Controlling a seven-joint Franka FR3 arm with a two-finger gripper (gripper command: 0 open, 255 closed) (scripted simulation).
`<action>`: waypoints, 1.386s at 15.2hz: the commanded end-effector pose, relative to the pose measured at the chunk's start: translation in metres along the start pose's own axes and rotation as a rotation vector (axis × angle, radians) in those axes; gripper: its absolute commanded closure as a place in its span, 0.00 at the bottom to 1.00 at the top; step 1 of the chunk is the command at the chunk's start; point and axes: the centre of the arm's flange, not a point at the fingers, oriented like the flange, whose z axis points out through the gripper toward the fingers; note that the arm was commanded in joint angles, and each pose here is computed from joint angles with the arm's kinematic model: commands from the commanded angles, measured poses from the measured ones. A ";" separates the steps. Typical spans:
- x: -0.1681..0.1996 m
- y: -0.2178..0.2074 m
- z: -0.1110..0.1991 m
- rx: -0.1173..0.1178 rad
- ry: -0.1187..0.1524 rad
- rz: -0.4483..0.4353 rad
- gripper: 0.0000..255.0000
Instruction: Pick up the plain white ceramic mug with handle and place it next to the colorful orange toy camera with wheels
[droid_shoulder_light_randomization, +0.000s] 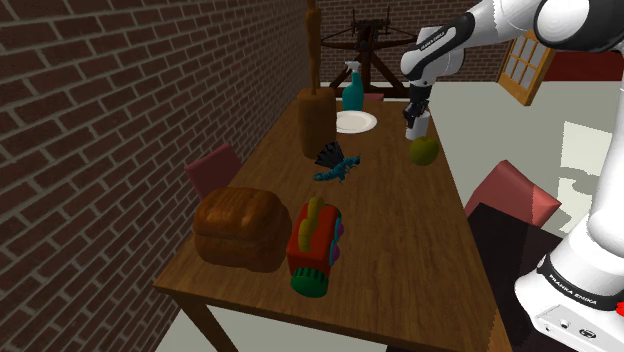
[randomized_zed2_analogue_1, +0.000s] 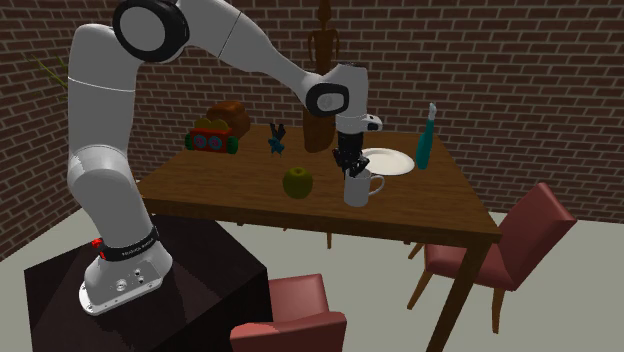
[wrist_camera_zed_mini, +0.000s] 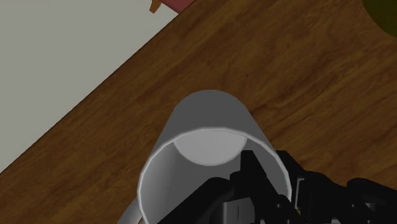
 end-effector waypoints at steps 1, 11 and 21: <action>0.000 0.000 0.000 0.000 0.000 0.000 1.00; 0.001 0.001 -0.021 0.000 0.000 0.000 1.00; 0.004 0.002 -0.074 0.000 0.000 0.000 1.00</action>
